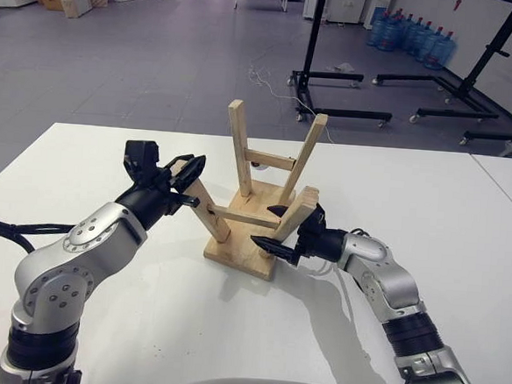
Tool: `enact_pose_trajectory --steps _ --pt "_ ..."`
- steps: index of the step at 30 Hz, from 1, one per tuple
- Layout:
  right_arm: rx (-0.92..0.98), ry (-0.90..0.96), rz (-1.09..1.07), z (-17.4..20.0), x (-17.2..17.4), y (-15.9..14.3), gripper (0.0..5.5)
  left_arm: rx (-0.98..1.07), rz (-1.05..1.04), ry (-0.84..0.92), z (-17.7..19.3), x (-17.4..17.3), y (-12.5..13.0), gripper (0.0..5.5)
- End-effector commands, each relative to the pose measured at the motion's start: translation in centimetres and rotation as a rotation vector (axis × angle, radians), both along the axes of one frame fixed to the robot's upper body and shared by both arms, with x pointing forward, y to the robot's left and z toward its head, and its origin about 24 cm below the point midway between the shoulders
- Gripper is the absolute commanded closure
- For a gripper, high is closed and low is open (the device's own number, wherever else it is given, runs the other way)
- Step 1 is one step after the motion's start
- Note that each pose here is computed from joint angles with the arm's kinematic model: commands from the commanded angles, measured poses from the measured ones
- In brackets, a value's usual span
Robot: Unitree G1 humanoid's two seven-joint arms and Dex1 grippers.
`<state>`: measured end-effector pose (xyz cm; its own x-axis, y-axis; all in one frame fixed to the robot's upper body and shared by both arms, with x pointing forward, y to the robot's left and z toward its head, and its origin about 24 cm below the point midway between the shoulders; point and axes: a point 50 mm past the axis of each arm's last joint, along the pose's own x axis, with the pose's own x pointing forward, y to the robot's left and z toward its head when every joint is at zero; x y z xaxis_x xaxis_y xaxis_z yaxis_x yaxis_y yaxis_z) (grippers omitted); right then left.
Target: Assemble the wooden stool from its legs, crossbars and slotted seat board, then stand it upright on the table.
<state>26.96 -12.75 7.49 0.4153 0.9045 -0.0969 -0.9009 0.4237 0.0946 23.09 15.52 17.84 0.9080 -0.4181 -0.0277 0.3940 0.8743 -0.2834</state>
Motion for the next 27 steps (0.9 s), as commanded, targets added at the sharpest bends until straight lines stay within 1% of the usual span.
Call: enact_pose_trajectory --steps 1,7,8,9,16,17,19,21,25,27 --pt "-0.06 -0.036 -0.115 0.2 1.4 -2.4 0.36 -0.081 -0.167 -0.093 2.8 -0.4 -1.4 4.41" --pt "-0.081 -0.018 -0.201 -1.3 1.4 -4.6 0.36 -0.119 -0.241 -0.151 4.7 -0.9 -1.6 4.41" --pt "-0.079 -0.016 -0.208 -1.4 1.3 -4.7 0.32 -0.117 -0.242 -0.146 4.8 -0.9 -1.6 4.02" --pt "-0.074 -0.016 -0.211 -1.5 1.2 -4.7 0.32 -0.108 -0.245 -0.137 4.8 -0.9 -1.5 3.84" --pt "-0.027 -0.023 -0.203 -1.2 0.9 -3.8 0.32 -0.056 -0.237 -0.081 4.8 -0.6 -1.4 2.95" --pt "-0.021 -0.023 -0.207 -1.1 0.9 -3.7 0.32 -0.056 -0.235 -0.078 4.8 -0.6 -1.3 2.87" --pt "-0.025 -0.025 -0.228 -1.1 1.0 -4.1 0.32 -0.063 -0.232 -0.08 4.9 -0.5 -1.1 2.53" --pt "-0.056 -0.04 -0.273 -1.2 1.4 -4.8 0.32 -0.079 -0.234 -0.098 5.1 -0.6 -1.0 2.49" --pt "-0.144 -0.083 -0.446 -1.5 2.4 -6.8 0.32 -0.118 -0.231 -0.165 5.9 -0.8 -0.8 2.49" --pt "-0.177 -0.091 -0.51 -2.0 2.2 -7.6 0.32 -0.123 -0.227 -0.182 6.0 -0.8 -0.6 2.49"
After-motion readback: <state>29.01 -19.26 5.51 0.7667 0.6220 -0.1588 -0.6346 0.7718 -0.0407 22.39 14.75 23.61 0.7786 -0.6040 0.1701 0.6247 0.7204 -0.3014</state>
